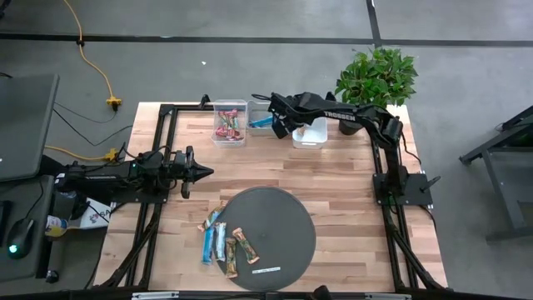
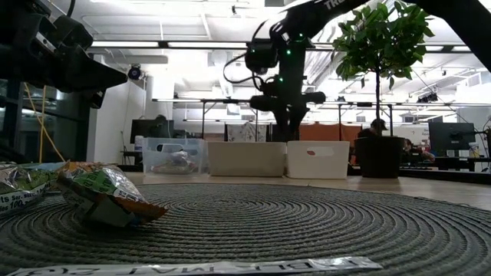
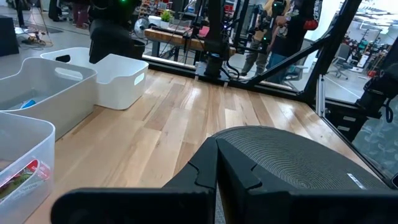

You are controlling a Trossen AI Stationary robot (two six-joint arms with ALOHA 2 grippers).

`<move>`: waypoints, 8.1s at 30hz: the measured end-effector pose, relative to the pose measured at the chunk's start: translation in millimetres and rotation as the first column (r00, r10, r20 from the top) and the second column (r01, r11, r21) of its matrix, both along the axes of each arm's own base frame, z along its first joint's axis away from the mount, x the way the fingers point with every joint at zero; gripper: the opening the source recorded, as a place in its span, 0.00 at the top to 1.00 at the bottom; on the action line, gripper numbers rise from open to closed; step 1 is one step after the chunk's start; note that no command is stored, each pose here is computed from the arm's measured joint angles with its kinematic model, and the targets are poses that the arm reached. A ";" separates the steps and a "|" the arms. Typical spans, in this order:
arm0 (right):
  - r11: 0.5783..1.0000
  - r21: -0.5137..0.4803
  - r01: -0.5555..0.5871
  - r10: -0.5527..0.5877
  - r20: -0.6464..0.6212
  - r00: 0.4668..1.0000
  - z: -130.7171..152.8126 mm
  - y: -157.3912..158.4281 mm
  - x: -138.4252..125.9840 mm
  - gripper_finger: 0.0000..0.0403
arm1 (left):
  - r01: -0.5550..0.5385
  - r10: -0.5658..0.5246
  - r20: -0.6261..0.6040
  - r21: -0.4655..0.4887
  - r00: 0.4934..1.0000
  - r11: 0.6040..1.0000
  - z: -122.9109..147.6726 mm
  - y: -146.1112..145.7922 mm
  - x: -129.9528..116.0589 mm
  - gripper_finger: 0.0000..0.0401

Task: Pick and place Granola Bars by type
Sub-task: Put the orange granola bar into the white bin

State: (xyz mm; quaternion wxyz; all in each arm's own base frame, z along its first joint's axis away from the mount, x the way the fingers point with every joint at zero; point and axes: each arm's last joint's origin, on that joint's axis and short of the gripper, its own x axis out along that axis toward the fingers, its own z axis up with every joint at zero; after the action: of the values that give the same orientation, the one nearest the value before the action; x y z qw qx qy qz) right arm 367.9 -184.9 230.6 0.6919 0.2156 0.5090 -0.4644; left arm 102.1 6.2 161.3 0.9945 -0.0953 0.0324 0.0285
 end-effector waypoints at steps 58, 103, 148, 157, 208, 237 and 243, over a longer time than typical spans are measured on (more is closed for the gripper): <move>0.862 0.090 -0.498 0.327 0.652 0.684 79.2 275.6 41.8 0.72 | 0.000 0.000 0.000 0.000 1.000 1.000 0.0 0.0 0.0 1.00; 0.948 -0.297 -0.111 0.240 0.442 0.865 81.8 356.4 -60.5 0.72 | 0.016 -0.021 -0.026 -0.187 0.999 0.982 47.3 -1.9 -14.2 1.00; 0.704 -0.620 -0.346 0.705 0.669 0.235 -9.9 192.9 -196.6 0.52 | -0.040 0.022 -0.080 -0.228 0.997 0.973 149.5 -5.0 -78.5 0.55; 0.729 -0.612 -0.306 0.682 0.686 0.254 -8.6 191.4 -196.7 0.52 | -0.057 -0.207 -0.449 -0.507 0.869 0.860 139.6 -11.0 -65.2 0.51; 0.746 -0.586 -0.317 0.662 0.704 0.258 -10.4 191.7 -196.8 0.52 | -0.627 -0.043 -0.941 -0.257 0.335 0.735 16.3 -84.4 125.4 0.51; 0.758 -0.565 -0.326 0.646 0.719 0.255 -11.2 192.0 -197.0 0.52 | -0.603 -0.067 -0.961 -0.222 0.269 0.766 -5.2 -88.7 134.5 0.78; 0.758 -0.565 -0.326 0.646 0.719 0.255 -11.2 192.0 -197.0 0.52 | -0.602 -0.071 -0.961 -0.224 0.268 0.767 -5.2 -88.8 134.5 0.86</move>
State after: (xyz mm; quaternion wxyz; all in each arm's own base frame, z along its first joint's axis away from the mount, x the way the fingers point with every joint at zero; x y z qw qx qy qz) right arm 170.9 7.2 219.4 0.9827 0.1462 0.0294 -0.1094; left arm 236.6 -82.6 156.0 0.6857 -0.3492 0.5899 0.2448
